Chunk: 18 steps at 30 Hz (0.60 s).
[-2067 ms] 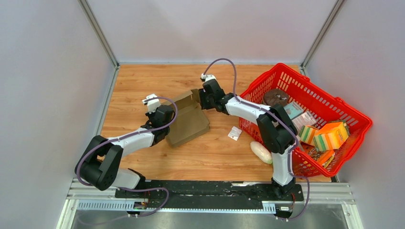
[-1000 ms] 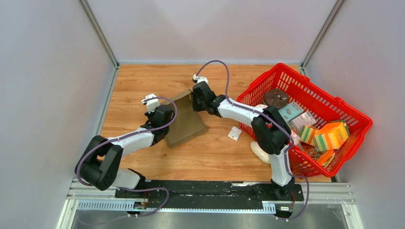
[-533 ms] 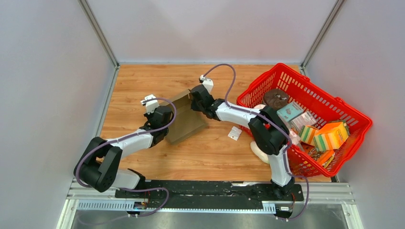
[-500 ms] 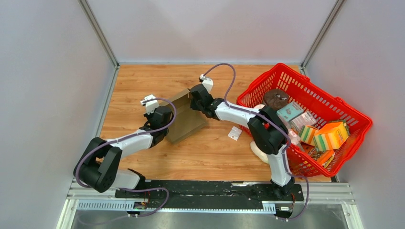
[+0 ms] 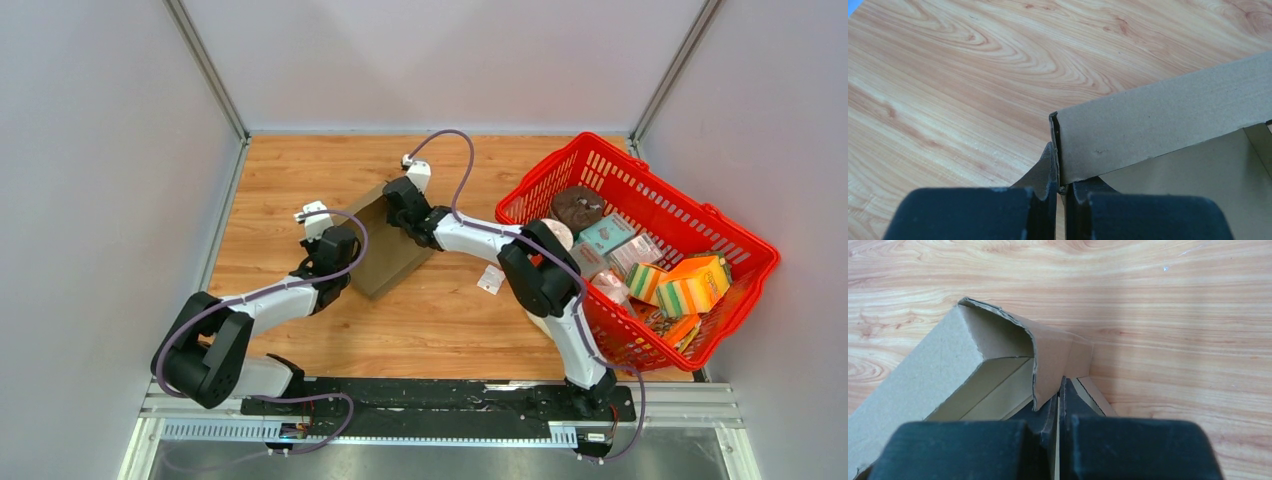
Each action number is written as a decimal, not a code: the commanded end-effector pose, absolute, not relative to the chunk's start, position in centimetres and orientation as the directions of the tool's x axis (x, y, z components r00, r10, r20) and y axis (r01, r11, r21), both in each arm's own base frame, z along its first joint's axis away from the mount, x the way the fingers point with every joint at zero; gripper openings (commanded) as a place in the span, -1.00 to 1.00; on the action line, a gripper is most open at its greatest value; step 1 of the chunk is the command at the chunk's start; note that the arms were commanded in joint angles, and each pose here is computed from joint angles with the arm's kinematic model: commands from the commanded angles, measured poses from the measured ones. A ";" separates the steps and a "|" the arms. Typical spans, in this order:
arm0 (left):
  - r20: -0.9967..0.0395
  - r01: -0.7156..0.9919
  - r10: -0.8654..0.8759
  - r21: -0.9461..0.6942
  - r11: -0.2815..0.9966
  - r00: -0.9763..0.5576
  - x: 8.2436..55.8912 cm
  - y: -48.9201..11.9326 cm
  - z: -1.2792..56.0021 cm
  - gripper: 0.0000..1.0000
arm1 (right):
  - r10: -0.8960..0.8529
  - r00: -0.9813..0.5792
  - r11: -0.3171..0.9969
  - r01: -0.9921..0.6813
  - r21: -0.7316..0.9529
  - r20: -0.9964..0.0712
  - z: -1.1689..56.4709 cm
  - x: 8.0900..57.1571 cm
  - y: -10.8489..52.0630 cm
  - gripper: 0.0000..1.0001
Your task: Fold the paper box
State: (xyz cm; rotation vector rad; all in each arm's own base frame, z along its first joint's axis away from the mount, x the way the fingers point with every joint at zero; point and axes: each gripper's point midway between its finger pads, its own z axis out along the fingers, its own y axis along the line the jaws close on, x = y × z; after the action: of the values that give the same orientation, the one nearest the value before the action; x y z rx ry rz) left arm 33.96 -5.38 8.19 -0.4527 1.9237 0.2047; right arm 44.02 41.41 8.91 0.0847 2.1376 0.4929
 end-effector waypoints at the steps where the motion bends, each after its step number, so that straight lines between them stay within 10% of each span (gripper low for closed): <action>1: -0.912 -0.274 -0.280 -0.198 0.941 -0.301 35.0 -8.7 9.9 -1.00 | 0.340 -0.549 0.860 -0.146 0.488 -0.763 11.2 45.0 44.6 -1.00; 18: -0.910 -0.276 -0.274 -0.190 0.942 -0.310 35.1 -8.6 9.9 -1.00 | 0.305 -0.632 0.816 -0.212 0.537 -0.712 11.3 43.0 46.2 -1.00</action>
State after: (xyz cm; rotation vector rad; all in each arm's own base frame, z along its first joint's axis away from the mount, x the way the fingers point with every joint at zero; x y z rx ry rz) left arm 34.23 -6.30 8.70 -0.4334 1.9221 0.1333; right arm 46.98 42.43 11.40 0.1866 2.0945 0.6123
